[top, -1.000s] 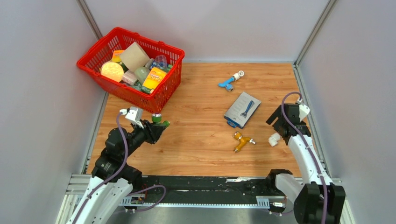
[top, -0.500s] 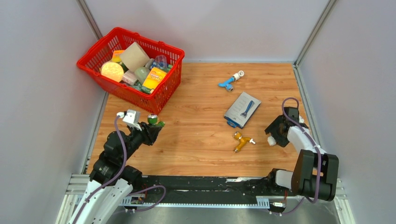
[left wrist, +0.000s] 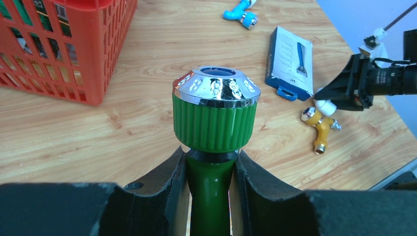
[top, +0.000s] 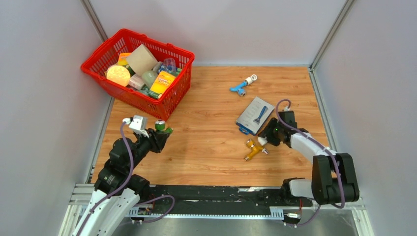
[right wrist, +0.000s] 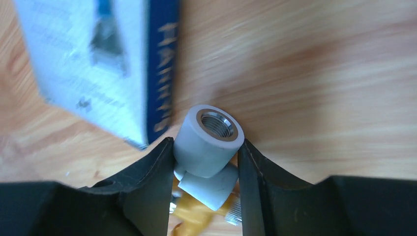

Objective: Install the water faucets

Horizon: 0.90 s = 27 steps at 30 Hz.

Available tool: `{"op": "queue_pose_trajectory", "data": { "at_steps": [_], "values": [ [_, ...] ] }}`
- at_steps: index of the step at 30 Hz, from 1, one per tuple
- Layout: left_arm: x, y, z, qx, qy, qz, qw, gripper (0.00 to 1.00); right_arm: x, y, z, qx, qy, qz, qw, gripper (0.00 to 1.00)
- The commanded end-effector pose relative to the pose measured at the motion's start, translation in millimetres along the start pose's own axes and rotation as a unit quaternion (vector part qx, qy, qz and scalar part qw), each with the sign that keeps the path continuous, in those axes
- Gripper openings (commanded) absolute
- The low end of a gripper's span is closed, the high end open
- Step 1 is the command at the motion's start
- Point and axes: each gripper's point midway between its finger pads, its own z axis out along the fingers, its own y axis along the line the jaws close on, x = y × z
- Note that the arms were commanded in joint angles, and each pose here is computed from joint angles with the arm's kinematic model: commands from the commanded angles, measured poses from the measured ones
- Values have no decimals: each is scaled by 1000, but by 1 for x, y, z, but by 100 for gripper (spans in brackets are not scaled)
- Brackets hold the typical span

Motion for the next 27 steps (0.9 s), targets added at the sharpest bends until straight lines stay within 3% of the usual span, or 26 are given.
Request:
{"op": "queue_pose_trajectory", "data": {
  "at_steps": [1, 9, 13, 20, 27],
  "values": [
    [-22, -5, -3, 4, -31, 11, 999, 0, 66, 23, 9, -9, 96, -13, 995, 27],
    [-21, -3, -2, -2, -29, 10, 1000, 0, 90, 82, 9, -68, 124, -64, 988, 29],
    [-21, -2, -2, -3, -29, 10, 1000, 0, 88, 72, 12, -43, 115, -89, 988, 34],
    [-20, -1, 0, -6, -25, 10, 1000, 0, 39, 37, 7, 40, 32, -106, 993, 50],
    [-19, 0, 0, -9, -25, 9, 1000, 0, 1, 20, 3, 75, -3, -118, 990, 76]
  ]
}}
